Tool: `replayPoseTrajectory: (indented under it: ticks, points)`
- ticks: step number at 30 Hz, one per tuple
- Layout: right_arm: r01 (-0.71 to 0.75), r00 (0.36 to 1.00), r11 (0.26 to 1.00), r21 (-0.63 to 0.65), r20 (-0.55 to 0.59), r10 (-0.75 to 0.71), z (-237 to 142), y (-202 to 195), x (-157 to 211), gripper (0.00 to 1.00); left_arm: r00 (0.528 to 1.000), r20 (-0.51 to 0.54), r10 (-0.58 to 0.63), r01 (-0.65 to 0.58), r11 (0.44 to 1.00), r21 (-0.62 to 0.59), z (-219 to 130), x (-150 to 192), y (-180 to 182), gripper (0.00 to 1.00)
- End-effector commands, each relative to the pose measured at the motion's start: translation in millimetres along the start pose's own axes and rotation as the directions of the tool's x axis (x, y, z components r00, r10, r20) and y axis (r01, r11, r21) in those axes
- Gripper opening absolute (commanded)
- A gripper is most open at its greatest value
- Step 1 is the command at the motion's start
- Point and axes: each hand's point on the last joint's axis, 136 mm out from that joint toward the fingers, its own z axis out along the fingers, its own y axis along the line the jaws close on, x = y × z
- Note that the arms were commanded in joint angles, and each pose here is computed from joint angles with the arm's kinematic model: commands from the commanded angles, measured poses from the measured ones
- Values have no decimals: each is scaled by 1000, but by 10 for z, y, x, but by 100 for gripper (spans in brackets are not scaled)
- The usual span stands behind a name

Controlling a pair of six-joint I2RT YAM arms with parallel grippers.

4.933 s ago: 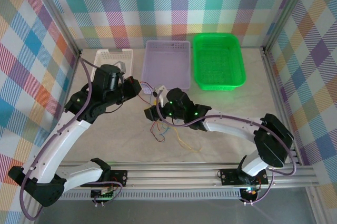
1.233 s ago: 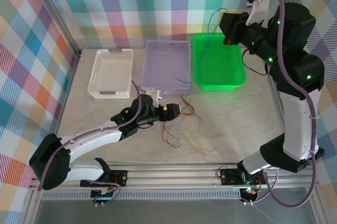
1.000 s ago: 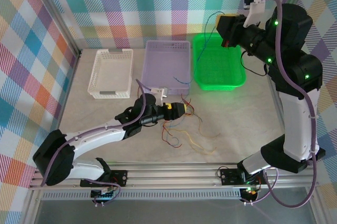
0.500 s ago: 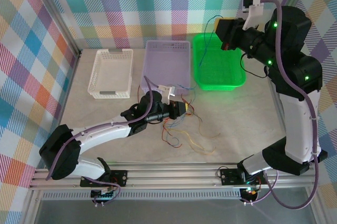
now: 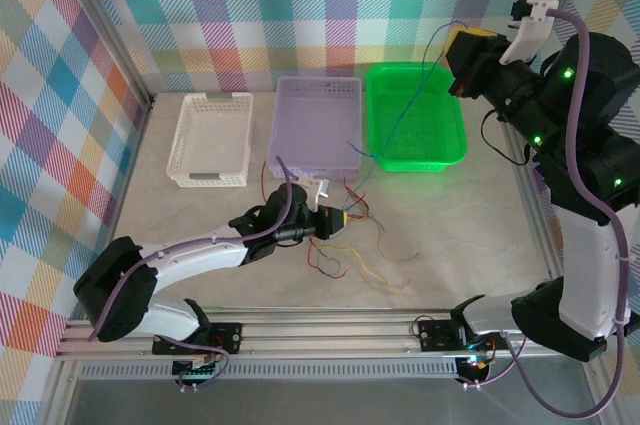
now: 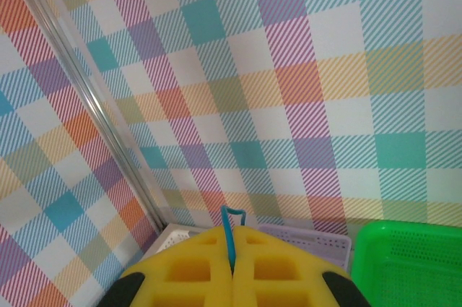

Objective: Untangle the cables

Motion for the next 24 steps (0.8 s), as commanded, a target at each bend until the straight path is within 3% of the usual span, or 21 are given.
replayPoseTrajectory:
  ticks: [1,6,10,24]
  points:
    - [6,1000,1000,-8,18,-5,73,12,-31,0,999,30,40,-43,996,76,-103,-80,-221,26]
    - [-2,1000,999,-48,-26,1,154,72,82,0,996,60,63,-70,990,126,-215,-180,-386,47]
    - [-13,998,996,-89,-59,8,188,140,155,0,992,76,100,-106,990,88,-250,-257,-384,59]
    - [-85,986,974,-210,-162,51,252,339,410,0,969,162,187,-187,982,-18,-179,-563,-346,62]
